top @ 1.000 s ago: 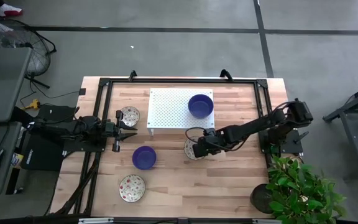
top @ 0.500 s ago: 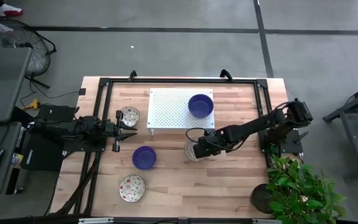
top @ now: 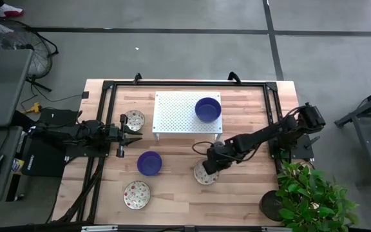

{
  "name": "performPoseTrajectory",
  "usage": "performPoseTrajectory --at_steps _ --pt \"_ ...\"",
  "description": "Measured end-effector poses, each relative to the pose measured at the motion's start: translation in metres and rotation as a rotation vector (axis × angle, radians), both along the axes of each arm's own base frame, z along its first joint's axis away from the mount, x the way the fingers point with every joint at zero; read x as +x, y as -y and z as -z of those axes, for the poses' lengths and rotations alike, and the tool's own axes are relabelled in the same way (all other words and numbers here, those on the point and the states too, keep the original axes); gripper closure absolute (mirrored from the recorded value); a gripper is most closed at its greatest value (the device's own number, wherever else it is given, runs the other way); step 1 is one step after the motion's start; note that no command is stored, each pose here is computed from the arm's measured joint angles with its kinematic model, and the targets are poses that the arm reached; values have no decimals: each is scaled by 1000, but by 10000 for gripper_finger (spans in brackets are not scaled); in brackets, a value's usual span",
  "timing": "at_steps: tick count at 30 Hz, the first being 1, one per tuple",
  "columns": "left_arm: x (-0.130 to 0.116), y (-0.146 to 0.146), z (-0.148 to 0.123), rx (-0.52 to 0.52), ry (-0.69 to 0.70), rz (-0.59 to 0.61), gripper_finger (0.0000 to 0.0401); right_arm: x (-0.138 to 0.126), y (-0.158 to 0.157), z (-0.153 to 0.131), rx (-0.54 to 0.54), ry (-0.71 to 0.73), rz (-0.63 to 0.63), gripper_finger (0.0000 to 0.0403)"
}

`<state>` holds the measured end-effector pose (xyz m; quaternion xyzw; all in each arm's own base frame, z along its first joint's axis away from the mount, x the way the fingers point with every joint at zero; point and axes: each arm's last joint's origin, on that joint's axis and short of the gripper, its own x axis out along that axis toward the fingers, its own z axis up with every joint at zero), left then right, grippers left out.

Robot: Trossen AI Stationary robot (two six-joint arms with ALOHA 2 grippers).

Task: Pick & Place Mini bowls
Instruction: Put the right white patterned bowl on the shelf

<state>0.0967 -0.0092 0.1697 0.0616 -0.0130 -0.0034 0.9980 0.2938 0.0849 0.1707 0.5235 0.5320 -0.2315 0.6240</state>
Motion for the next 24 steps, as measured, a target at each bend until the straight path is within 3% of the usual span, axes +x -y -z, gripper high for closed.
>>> performPoseTrajectory --at_steps 17,24 --pt "0 0 0 0 0 0 329 -5 -2 -20 -15 112 -111 401" --pt "0 0 0 0 0 0 329 -6 -4 -21 34 111 -168 402"
